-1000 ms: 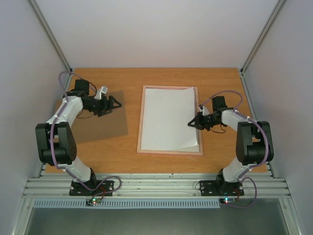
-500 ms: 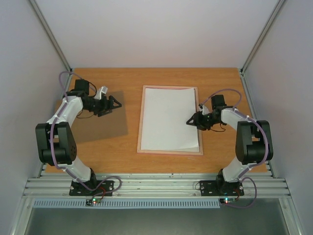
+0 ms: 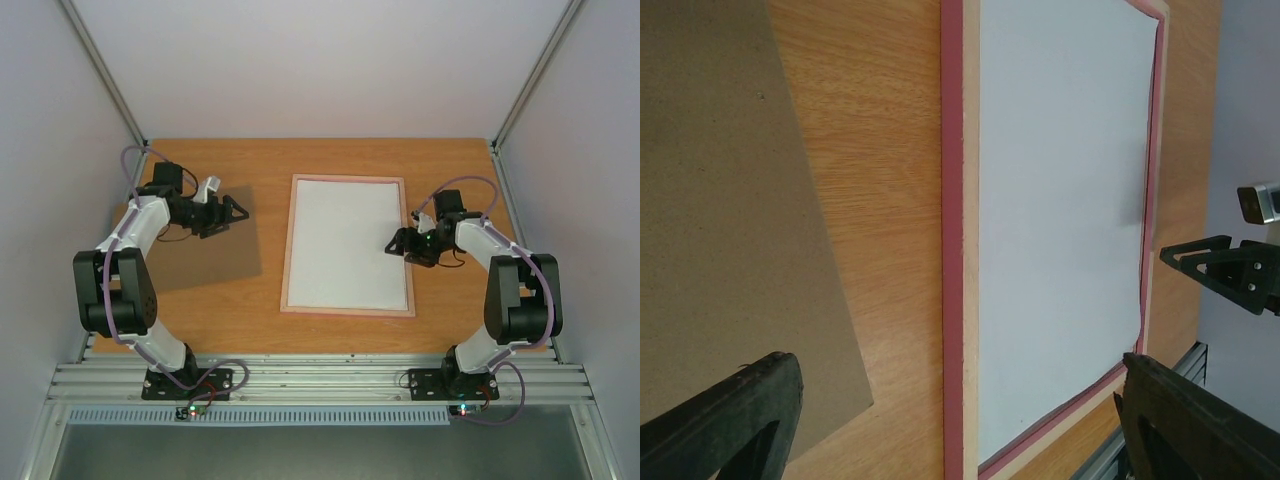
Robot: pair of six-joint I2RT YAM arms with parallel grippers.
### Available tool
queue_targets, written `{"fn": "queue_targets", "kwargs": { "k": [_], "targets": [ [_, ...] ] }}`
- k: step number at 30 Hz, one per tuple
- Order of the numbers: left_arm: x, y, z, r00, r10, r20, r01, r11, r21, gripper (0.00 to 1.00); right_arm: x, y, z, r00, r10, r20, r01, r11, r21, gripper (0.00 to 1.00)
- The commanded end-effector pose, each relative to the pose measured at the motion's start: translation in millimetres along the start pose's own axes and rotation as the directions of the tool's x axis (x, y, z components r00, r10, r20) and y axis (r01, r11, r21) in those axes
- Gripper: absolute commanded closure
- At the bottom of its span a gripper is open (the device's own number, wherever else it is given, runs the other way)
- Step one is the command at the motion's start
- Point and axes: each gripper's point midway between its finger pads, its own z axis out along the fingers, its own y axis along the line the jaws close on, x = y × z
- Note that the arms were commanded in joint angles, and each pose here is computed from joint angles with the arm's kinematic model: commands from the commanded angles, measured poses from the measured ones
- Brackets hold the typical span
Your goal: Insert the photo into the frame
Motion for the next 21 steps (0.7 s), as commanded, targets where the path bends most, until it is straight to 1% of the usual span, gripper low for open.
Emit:
{"fn": "queue_targets", "kwargs": {
  "k": [1,7,10,12,14,15,17,19,21],
  "targets": [
    [-9,4,-2,0.999,0.039,0.033,-0.038,0.999,-0.024,0.13,-5,1,-11,0.998,-0.052,0.019,0.051,0.997,0.062,0.27],
    [-10,6,-9,0.997,0.060,0.044,-0.057,0.996,-0.067,0.01,-8,3,-22,0.995,-0.095,0.027,0.092,0.992,0.085,0.19],
    [-12,2,-15,0.994,0.095,0.049,-0.090,0.992,-0.087,0.01,-15,13,-34,0.987,-0.153,0.041,0.149,0.986,0.080,0.15],
    [-13,4,-20,0.991,0.126,0.046,-0.120,0.985,-0.122,0.01,-22,21,-43,0.976,-0.207,0.068,0.201,0.976,0.081,0.09],
    [-14,9,-24,0.988,0.147,0.039,-0.138,0.975,-0.174,0.01,-29,29,-53,0.959,-0.264,0.103,0.255,0.963,0.085,0.05],
    [-13,12,-26,0.983,0.184,0.025,-0.176,0.964,-0.199,0.01,-32,34,-58,0.948,-0.295,0.119,0.286,0.954,0.088,0.05],
    [-9,17,-29,0.977,0.214,-0.002,-0.209,0.951,-0.230,0.01,-40,41,-68,0.924,-0.353,0.149,0.341,0.934,0.103,0.04],
    [-2,18,-27,0.969,0.246,-0.035,-0.247,0.943,-0.222,0.01,-50,47,-82,0.878,-0.441,0.185,0.418,0.896,0.152,0.02],
    [8,15,-21,0.959,0.278,-0.061,-0.285,0.938,-0.197,0.01,-62,46,-98,0.817,-0.534,0.217,0.482,0.839,0.251,0.02]
  ]
}}
